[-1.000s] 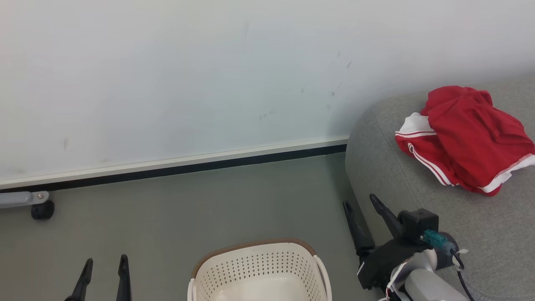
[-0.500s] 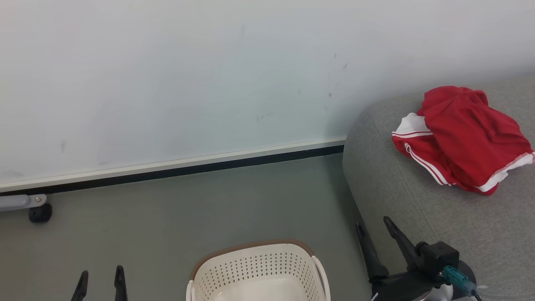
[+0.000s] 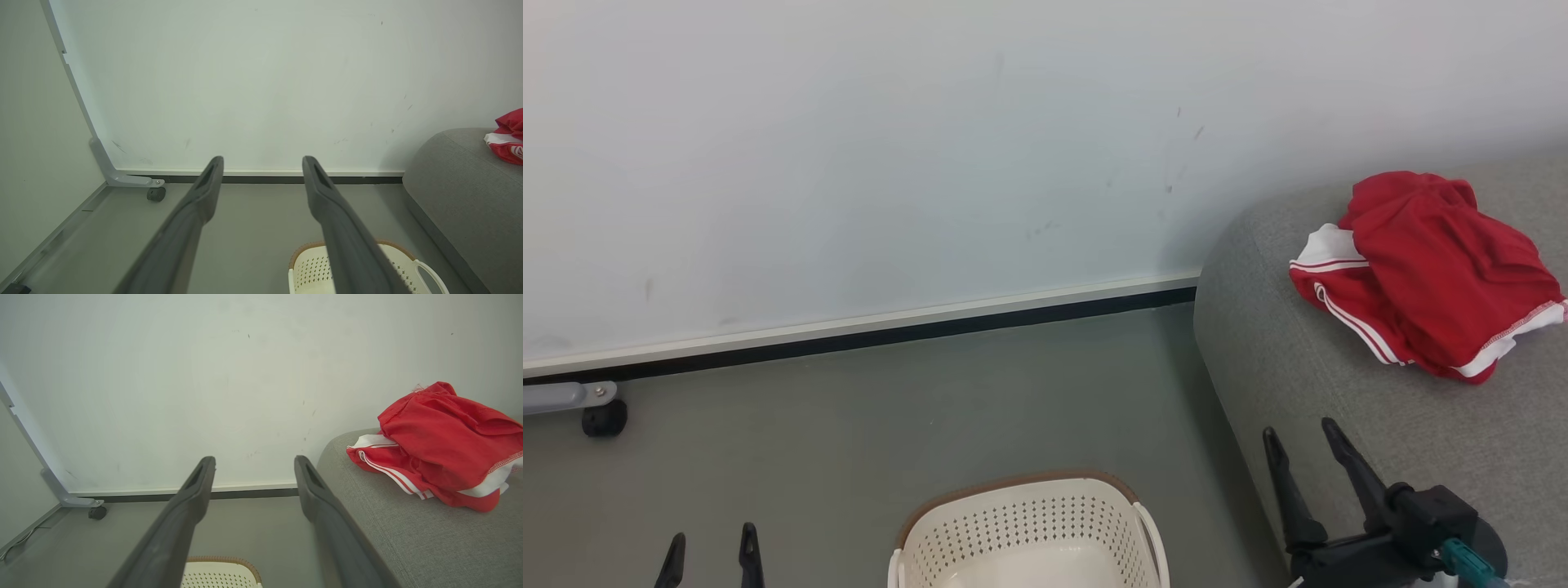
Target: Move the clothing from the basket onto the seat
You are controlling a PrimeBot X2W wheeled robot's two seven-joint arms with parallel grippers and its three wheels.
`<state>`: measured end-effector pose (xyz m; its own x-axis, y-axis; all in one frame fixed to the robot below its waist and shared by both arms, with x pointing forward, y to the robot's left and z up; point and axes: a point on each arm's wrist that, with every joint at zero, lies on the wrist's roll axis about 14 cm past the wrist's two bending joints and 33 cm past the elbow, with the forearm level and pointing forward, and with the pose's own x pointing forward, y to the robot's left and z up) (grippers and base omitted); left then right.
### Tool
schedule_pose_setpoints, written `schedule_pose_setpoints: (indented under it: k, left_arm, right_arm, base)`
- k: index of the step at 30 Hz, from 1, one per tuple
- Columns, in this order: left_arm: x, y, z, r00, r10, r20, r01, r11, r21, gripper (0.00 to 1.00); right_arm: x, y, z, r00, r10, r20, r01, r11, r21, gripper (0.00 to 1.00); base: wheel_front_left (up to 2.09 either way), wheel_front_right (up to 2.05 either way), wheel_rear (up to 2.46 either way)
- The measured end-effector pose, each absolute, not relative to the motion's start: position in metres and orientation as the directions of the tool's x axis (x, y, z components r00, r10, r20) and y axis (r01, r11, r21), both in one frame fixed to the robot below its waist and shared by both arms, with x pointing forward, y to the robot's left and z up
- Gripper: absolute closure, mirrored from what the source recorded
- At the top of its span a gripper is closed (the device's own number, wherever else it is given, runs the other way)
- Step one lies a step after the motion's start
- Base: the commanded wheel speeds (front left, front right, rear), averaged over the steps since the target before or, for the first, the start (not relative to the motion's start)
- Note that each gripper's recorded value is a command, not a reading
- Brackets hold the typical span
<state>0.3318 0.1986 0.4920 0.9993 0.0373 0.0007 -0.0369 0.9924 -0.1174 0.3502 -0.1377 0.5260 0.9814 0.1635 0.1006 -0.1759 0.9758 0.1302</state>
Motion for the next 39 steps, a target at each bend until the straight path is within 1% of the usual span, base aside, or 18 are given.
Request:
schedule_pose_setpoints:
  k: [2, 11, 21, 39]
  left_arm:
    - [0.332, 0.198, 0.492, 0.999, 0.041, 0.0, -0.041, 0.992, -0.12, 0.0]
    - [0.334, 0.191, 0.491, 0.999, 0.032, -0.002, -0.032, 0.991, -0.13, 0.0]
    - [0.337, 0.188, 0.489, 1.0, 0.024, -0.007, -0.025, 0.992, -0.126, 0.0]
    - [0.338, 0.196, 0.488, 0.999, 0.047, -0.012, -0.048, 0.991, -0.123, 0.0]
  right_arm:
    - [0.349, -0.146, 0.527, 0.985, 0.137, 0.108, -0.15, 0.981, 0.121, 0.0]
    - [0.346, -0.161, 0.534, 0.987, 0.086, 0.132, -0.103, 0.987, 0.124, 0.0]
    - [0.345, -0.164, 0.54, 0.986, 0.066, 0.156, -0.084, 0.99, 0.112, 0.0]
    - [0.345, -0.168, 0.538, 0.987, 0.043, 0.152, -0.061, 0.991, 0.116, 0.0]
  base:
    - [0.0, 0.0, 0.0]
    - [0.0, 0.0, 0.0]
    - [0.0, 0.0, 0.0]
    - [0.0, 0.0, 0.0]
